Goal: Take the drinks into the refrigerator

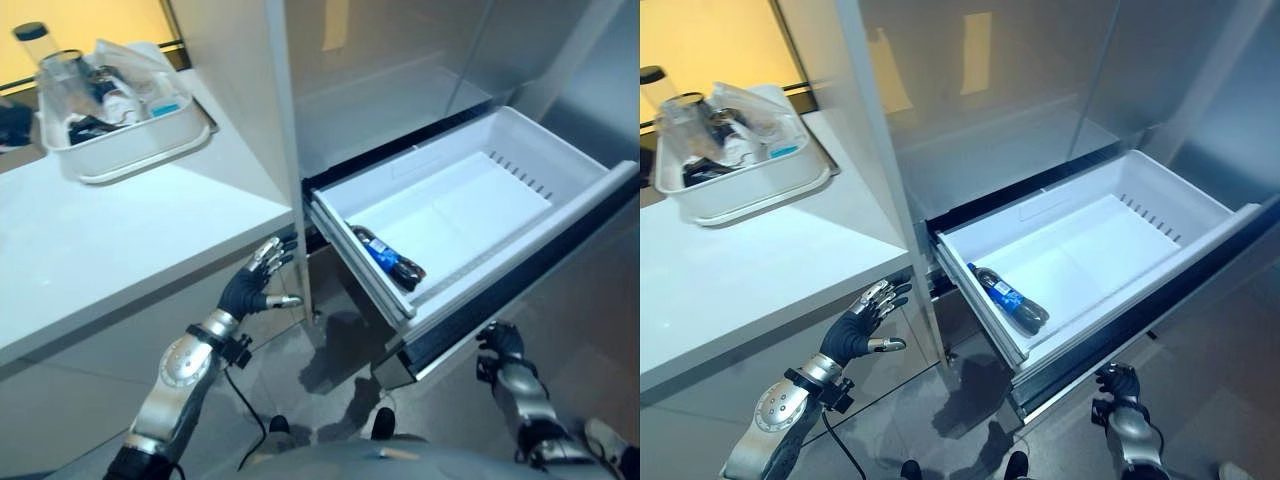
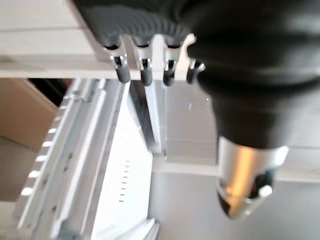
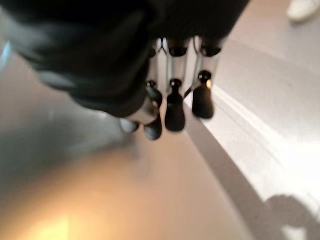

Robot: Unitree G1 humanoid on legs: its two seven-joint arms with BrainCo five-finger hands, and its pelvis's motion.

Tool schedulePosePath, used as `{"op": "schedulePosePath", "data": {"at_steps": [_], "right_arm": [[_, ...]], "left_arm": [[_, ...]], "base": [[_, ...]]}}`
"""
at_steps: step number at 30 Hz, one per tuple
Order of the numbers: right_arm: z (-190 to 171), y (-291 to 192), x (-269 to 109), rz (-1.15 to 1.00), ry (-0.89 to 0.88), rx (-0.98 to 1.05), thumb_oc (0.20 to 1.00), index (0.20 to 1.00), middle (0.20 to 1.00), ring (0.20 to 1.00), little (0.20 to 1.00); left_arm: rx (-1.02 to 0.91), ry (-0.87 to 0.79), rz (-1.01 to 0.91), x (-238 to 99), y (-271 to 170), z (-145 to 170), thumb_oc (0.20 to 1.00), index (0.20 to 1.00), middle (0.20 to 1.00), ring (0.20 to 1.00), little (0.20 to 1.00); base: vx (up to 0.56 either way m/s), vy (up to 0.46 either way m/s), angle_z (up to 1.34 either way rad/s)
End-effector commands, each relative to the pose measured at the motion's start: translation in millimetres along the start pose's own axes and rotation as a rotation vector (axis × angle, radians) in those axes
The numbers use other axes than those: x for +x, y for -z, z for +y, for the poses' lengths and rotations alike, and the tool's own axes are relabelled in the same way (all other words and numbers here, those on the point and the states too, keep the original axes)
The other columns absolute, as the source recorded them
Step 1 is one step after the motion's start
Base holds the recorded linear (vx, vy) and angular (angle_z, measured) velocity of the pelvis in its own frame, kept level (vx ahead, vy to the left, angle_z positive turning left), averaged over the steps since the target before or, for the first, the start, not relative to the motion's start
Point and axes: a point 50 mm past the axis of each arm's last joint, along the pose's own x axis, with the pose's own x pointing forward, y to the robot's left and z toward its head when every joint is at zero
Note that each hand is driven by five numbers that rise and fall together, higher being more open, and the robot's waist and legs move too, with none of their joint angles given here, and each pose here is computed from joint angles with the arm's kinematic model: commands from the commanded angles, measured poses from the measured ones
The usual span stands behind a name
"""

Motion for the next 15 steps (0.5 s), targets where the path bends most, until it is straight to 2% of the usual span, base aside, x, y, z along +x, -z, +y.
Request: {"op": "schedulePosePath", "data": {"at_steps": [1, 6, 7, 9, 11, 12, 15], "right_arm": [[39, -148, 10, -0.485, -0.155, -0.11, 0.2, 0.2, 0.2, 0.2, 0.2], [75, -227, -19, -0.803, -0.27, -0.367, 0.2, 0.2, 0.2, 0.2, 0.2], [74, -230, -20, -0.809, -0.257, -0.36, 0.2, 0.2, 0.2, 0.2, 0.2], [94, -264, -46, -0.982, -0.325, -0.478, 0.2, 0.2, 0.2, 0.2, 0.2], [94, -265, -46, -0.983, -0.325, -0.479, 0.2, 0.2, 0.2, 0.2, 0.2], [102, -280, -62, -1.079, -0.351, -0.549, 0.2, 0.2, 0.2, 0.2, 0.2], [111, -283, -74, -1.144, -0.385, -0.63, 0.2, 0.2, 0.2, 0.2, 0.2]], "left_arm": [[0.0, 0.019, -0.127, 10, -22, -1, 1.0, 1.0, 1.0, 1.0, 1.0], [0.009, 0.018, -0.114, 8, -21, 1, 1.0, 1.0, 1.0, 1.0, 1.0], [0.008, 0.017, -0.116, 8, -22, 1, 1.0, 1.0, 1.0, 1.0, 1.0], [0.012, 0.005, -0.108, 6, -20, 3, 1.0, 1.0, 1.0, 1.0, 1.0], [0.012, 0.005, -0.11, 6, -20, 3, 1.0, 1.0, 1.0, 1.0, 1.0], [0.014, 0.003, -0.111, 5, -20, 4, 1.0, 1.0, 1.0, 1.0, 1.0], [0.014, 0.001, -0.116, 8, -21, 4, 1.0, 1.0, 1.0, 1.0, 1.0]], "base": [[0.0, 0.0, 0.0], [-0.01, -0.007, 0.03], [0.0, 0.0, 0.0], [-0.02, -0.01, 0.14], [-0.01, -0.001, 0.09], [-0.01, 0.006, 0.09], [-0.01, 0.015, 0.08]]}}
